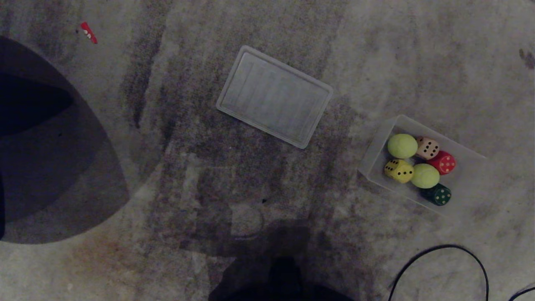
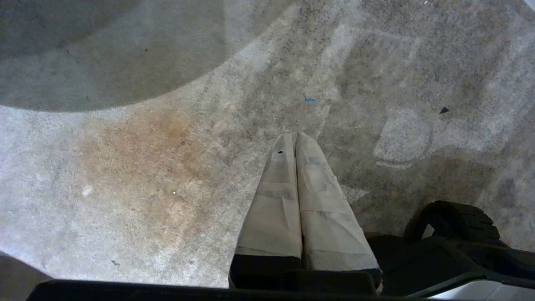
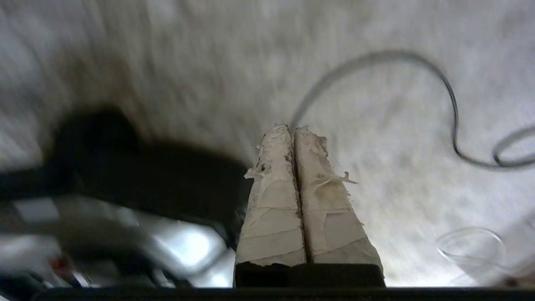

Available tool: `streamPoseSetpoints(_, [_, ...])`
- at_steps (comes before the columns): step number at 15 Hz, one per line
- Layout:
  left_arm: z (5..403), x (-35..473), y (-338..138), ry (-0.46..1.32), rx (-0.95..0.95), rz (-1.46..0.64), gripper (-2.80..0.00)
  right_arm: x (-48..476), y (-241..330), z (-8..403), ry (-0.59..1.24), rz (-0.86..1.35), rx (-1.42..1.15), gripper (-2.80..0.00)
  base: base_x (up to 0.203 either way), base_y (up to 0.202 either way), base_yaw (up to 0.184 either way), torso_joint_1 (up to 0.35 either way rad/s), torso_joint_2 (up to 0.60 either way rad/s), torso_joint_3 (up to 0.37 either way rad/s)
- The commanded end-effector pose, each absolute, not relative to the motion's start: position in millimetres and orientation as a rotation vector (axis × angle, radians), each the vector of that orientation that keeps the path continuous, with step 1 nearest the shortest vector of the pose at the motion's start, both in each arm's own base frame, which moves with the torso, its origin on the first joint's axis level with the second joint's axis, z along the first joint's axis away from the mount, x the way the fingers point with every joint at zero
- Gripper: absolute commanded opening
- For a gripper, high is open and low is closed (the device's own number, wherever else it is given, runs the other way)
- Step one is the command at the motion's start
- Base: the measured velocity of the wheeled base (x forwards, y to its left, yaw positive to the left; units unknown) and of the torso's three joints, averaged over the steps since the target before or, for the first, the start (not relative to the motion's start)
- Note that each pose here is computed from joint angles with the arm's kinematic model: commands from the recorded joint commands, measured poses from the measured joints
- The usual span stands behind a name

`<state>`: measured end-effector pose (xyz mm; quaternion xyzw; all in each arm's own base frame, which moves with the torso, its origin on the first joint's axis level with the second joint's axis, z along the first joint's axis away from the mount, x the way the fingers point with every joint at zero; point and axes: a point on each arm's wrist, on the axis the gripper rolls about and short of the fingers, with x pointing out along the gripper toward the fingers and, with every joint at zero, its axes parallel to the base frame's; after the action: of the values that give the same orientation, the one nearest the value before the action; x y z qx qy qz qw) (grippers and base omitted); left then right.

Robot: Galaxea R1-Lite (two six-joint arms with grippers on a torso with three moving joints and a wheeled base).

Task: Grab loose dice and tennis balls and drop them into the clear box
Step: Close the lid

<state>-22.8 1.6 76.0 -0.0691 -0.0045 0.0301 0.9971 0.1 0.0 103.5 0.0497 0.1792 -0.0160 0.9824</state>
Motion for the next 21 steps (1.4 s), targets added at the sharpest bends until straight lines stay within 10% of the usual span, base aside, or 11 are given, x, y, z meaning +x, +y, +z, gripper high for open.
streamPoseSetpoints(1, [75.7,-22.6,1.6,-0.007,-0.140,0.061,-2.80,-29.1,0.1,85.4,0.193,-0.008,0.068,-2.80,0.000,0.000,0.000,0.000,0.00,0.000])
streamPoseSetpoints(21, [75.7,-22.6,1.6,-0.007,-0.137,0.061,-2.80,-27.0,-0.6,76.7,0.070,-0.010,0.079,-2.80,0.000,0.000,0.000,0.000,0.00,0.000])
